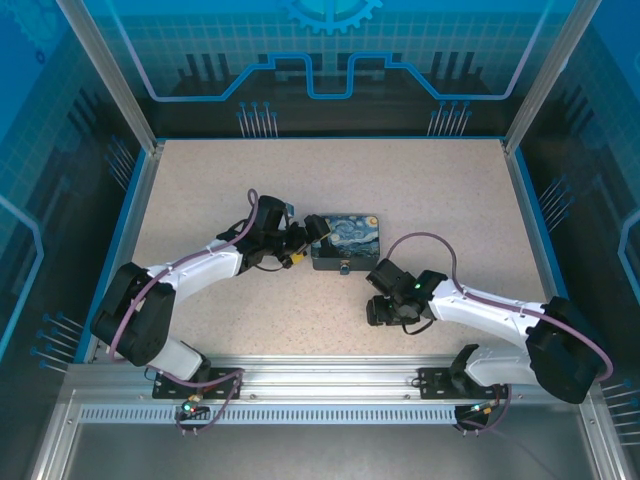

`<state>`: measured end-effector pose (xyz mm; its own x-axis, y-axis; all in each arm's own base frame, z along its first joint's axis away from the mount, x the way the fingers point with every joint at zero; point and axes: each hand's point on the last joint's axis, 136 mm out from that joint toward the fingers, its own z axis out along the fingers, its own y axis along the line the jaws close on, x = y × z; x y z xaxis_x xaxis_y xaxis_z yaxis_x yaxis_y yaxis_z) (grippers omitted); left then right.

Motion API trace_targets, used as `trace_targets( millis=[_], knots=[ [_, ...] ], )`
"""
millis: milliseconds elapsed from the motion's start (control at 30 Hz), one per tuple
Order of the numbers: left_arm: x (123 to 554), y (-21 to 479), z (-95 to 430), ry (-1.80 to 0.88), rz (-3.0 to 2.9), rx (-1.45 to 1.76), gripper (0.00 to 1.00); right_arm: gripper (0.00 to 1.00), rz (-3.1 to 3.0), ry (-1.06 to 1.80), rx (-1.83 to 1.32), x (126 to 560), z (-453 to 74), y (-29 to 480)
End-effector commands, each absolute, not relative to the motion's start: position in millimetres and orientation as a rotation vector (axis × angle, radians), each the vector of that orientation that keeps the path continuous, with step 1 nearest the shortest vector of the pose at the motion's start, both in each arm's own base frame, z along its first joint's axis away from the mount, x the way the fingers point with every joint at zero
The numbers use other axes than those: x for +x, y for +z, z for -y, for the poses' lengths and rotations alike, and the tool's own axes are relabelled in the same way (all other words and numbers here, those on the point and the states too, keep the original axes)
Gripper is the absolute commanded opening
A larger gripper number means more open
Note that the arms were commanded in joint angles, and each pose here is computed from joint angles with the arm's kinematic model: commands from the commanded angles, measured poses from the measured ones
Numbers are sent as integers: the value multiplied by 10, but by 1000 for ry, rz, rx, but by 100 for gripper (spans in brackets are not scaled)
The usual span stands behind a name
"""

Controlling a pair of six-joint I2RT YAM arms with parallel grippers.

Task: Unlock the padlock with the key

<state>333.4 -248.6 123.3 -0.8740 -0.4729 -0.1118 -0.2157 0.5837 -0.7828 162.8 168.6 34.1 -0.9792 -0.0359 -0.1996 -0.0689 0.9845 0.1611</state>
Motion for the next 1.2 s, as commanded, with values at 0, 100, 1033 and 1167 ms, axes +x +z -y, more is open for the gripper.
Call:
trace_targets(
  millis=[0, 100, 1033, 1167],
  knots=[
    [3376, 1291, 2480, -1172, -2492, -547, 99, 56, -2960, 244, -70, 1582, -1683, 282],
    [3377, 1291, 2479, -1173, -2492, -551, 99, 55, -2961, 205, -100, 1604, -1665, 254],
    [3372, 1209, 2439, -1172, -2500, -563, 99, 14, -3018, 13, -348, 1679, -1655, 27],
    [3361, 1226, 2424, -1171, -2496, -562, 99, 1, -3015, 58, -346, 1675, -1673, 42]
  ],
)
